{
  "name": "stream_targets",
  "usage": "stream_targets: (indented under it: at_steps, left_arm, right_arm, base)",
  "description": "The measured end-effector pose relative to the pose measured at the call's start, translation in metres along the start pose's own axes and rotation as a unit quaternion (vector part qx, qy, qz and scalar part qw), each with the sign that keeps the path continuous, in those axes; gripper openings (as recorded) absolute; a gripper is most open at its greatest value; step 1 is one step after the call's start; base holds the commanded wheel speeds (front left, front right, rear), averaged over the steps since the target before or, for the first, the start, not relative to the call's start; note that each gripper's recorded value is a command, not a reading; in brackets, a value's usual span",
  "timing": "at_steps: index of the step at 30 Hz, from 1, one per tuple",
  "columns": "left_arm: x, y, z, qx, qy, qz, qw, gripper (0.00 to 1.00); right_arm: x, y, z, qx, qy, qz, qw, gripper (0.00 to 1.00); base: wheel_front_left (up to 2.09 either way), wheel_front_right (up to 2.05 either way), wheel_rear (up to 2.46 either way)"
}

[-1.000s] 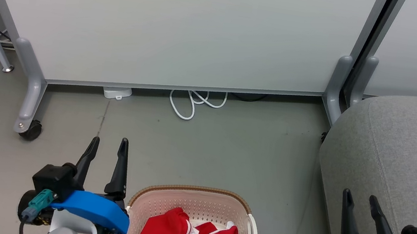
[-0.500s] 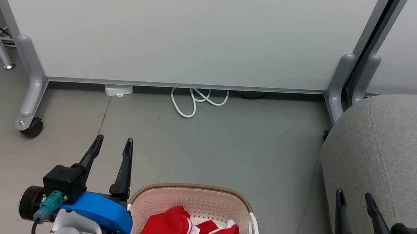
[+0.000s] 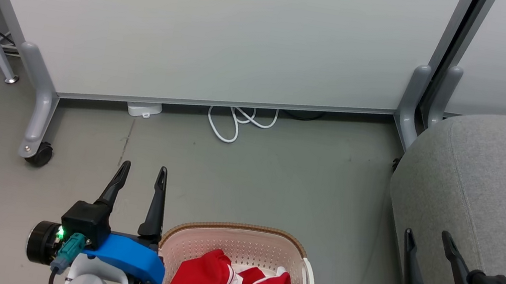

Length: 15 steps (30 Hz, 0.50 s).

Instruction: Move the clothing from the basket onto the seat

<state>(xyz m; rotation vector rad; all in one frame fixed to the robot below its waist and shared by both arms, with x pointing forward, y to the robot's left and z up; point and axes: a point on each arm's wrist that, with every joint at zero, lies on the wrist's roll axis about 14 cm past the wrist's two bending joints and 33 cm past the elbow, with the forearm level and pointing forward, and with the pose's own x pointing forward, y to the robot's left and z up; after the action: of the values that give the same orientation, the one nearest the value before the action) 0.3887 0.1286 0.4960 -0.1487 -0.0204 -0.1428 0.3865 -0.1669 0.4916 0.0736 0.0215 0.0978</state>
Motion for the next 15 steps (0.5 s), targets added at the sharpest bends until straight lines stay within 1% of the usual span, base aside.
stream_targets:
  at_steps: [15]
  left_arm:
    - [0.0013, -0.0004, -0.0045, 0.001, 0.005, -0.001, 1.000, 1.00]
  right_arm:
    - [0.0011, -0.0011, -0.0032, -0.002, 0.004, -0.001, 1.000, 1.00]
  base:
    - [0.00, 0.00, 0.00]
